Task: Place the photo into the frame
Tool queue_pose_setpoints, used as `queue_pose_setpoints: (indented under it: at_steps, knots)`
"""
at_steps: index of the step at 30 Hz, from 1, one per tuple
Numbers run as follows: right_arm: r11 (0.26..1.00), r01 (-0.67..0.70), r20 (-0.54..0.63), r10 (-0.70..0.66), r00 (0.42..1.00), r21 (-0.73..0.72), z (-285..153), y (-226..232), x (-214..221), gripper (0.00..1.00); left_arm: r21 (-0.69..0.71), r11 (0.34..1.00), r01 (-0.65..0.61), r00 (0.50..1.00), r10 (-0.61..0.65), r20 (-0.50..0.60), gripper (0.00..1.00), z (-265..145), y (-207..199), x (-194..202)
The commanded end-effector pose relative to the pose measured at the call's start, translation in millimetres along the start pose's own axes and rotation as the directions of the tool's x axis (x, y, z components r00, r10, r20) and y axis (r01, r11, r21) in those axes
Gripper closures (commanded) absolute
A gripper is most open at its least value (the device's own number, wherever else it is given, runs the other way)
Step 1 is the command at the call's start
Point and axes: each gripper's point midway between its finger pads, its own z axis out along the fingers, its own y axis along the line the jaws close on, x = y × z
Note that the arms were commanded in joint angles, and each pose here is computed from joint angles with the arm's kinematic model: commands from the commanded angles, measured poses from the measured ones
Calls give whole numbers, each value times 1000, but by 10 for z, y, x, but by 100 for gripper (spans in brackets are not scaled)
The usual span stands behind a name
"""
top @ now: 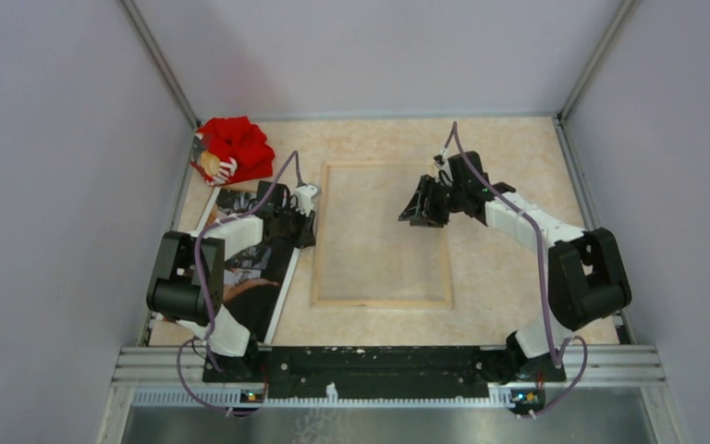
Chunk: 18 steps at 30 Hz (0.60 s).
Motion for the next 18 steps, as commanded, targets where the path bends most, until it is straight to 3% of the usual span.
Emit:
queue_pose_setpoints:
  at_steps: [1,5,9,12,16,18]
  knots:
    - [998,44,8,-44,999,-49,49,91,-129,57,8,1000,-2,1000,2,-19,73,-27,-15,61]
    - [999,38,-20,-39,999,-30,138,3,-101,59,9,1000,-1,1000,1,-19,73,-24,-9,58]
    - [999,40,-29,-39,999,13,143,-130,-17,77,12,1000,2,1000,-1,-23,73,-18,-16,72]
    - [999,49,-13,-49,999,-7,72,-101,-6,81,10,1000,1,1000,-1,-27,73,-17,-8,76]
    - [998,54,-17,-54,998,-26,-28,-65,1,58,11,1000,-1,1000,1,-29,73,-18,-11,69]
    - [998,51,-14,-51,999,-22,-54,-78,-12,54,13,1000,1,1000,-1,-28,73,-16,-10,67]
